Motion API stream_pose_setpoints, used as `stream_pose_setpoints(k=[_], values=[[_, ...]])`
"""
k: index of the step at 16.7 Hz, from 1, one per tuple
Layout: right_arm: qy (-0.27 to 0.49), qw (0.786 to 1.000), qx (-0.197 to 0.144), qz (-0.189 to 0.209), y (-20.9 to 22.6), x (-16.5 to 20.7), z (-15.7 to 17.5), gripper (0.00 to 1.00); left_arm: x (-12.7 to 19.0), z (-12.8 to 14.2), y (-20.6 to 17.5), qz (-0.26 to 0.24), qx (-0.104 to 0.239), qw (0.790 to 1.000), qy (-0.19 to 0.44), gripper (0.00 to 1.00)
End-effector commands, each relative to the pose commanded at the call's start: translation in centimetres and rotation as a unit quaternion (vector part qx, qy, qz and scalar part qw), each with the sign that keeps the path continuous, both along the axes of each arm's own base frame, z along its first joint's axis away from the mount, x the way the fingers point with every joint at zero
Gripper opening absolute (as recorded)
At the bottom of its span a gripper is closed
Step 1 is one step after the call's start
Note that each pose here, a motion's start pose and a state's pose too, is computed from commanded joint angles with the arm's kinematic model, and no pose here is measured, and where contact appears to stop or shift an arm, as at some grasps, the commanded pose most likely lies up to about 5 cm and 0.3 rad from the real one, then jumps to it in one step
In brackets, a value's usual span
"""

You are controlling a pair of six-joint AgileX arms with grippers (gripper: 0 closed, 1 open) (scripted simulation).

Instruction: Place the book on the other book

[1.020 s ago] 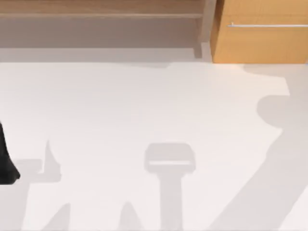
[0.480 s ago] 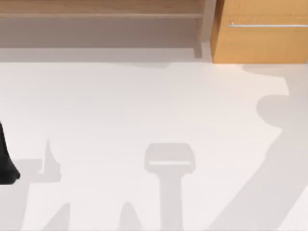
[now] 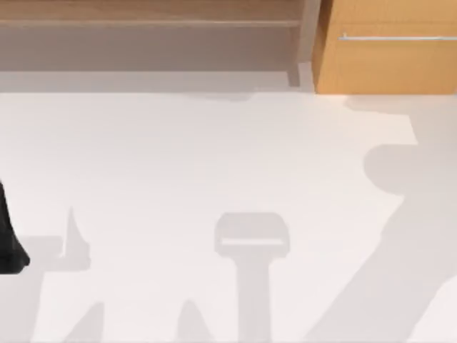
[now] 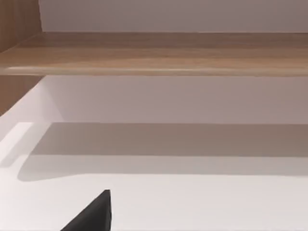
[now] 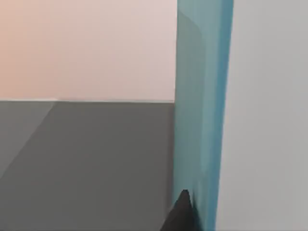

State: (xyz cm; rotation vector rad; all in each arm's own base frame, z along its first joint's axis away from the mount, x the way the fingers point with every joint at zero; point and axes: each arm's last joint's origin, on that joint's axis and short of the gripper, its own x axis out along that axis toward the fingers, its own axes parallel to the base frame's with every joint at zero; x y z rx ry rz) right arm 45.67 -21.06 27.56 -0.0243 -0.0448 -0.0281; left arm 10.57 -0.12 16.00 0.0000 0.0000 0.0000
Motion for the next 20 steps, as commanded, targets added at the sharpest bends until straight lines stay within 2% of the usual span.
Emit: stream_pose_setpoints(k=[3,5,7,10,12,17,20], values=[[-0.064,0.998,-0.020,-0.013,0.6,-1.5,6.0,0.00,0.0,0.0,0.0,0.000,0.000,1.000,0.000,1.00],[-0.088,0.995,-0.035,-0.015,0.8,-1.9,7.9,0.00,0.0,0.0,0.0,0.000,0.000,1.000,0.000,1.00],[-0.078,0.996,-0.039,-0.011,0.7,-1.7,6.9,0.00,0.0,0.0,0.0,0.000,0.000,1.000,0.000,1.00],[-0.010,1.000,-0.015,0.002,0.2,-0.8,1.2,0.00,0.0,0.0,0.0,0.000,0.000,1.000,0.000,1.00],[0.022,1.000,-0.001,0.008,-0.1,-0.6,-1.4,0.00,0.0,0.0,0.0,0.000,0.000,1.000,0.000,1.00],[0.023,1.000,0.001,0.011,0.1,-0.5,-1.5,0.00,0.0,0.0,0.0,0.000,0.000,1.000,0.000,1.00],[0.009,1.000,0.023,-0.001,0.0,-1.3,-0.5,0.00,0.0,0.0,0.0,0.000,0.000,1.000,0.000,1.00]])
